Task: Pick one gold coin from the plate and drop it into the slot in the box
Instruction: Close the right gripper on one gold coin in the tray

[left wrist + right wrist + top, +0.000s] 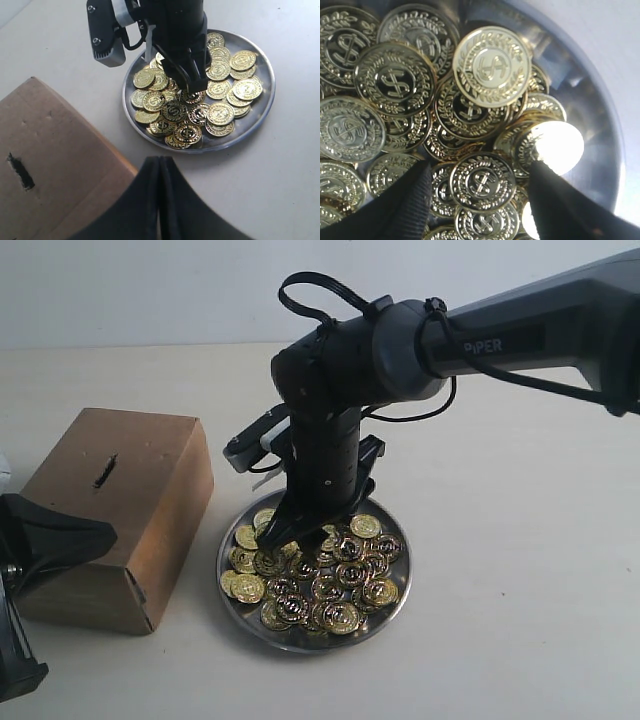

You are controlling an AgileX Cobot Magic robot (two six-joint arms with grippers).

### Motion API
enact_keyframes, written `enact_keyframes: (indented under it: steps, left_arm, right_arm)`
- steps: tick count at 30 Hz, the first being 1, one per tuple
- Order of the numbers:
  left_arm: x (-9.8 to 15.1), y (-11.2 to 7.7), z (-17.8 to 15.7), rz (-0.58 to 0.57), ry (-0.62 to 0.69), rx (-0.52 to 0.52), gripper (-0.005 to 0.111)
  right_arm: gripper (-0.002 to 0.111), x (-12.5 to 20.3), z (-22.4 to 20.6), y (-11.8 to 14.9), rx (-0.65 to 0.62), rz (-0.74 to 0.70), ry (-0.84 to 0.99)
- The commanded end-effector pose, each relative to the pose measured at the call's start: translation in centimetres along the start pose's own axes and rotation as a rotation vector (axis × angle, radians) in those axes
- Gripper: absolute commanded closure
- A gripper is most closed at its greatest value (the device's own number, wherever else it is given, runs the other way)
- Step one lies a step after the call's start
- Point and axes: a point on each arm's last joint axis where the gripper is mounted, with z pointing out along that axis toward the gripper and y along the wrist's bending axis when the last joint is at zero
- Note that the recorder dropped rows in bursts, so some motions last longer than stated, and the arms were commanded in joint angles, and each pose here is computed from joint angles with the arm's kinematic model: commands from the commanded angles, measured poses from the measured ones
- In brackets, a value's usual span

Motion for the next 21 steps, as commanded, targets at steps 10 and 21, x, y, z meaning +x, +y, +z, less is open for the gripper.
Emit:
enact_keyframes:
  steps: [10, 21]
  left_arm:
    - [-0.3, 0.07, -0.03, -0.001, -0.012, -0.005, 0.107]
    - [-0.34, 0.06, -0.11, -0.003, -0.017, -0.007, 0.107]
  right_arm:
    - [0.055, -0.31, -0.24, -0.09, 0.013, 0.005, -0.025]
    - [0.055, -0.24, 0.25, -0.16, 0.023, 0.01, -0.009]
